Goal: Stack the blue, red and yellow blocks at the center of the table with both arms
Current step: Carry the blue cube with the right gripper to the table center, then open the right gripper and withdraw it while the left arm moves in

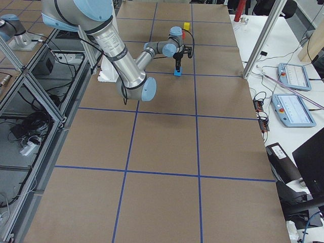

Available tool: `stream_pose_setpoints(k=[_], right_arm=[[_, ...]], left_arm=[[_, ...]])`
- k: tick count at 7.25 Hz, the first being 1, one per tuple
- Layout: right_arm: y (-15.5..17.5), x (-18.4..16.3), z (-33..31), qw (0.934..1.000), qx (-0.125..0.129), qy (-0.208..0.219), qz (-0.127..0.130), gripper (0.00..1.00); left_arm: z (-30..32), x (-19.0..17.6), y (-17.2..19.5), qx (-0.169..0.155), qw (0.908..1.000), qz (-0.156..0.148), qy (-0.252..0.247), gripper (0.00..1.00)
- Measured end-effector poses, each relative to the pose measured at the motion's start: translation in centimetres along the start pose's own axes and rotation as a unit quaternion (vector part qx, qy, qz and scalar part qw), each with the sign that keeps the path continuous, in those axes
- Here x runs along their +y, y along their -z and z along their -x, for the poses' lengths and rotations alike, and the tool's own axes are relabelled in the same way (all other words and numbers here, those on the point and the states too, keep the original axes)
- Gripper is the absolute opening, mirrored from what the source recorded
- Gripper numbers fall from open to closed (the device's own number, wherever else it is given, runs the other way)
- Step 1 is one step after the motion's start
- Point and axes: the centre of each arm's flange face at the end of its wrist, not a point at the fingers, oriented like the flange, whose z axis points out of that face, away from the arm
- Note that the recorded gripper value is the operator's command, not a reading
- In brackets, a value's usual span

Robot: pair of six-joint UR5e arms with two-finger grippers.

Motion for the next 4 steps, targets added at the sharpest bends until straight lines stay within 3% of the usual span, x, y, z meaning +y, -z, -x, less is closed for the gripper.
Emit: stream_pose_setpoints(k=[2,4], right_arm=[[0.7,0.0,0.5,0.9999,-0.005,-0.011,-0.009,1.0],[4.1,-4.9,-2.0,0.9997,-0.006,-0.023,-0.01,1.0]], left_arm=[[0.0,0.0,0.0,0.0,1.0,0.0,-0.001,1.0],[-1.6,-1.4,-0.8,0.006,0.9997,-0.001,-0.023,1.0]])
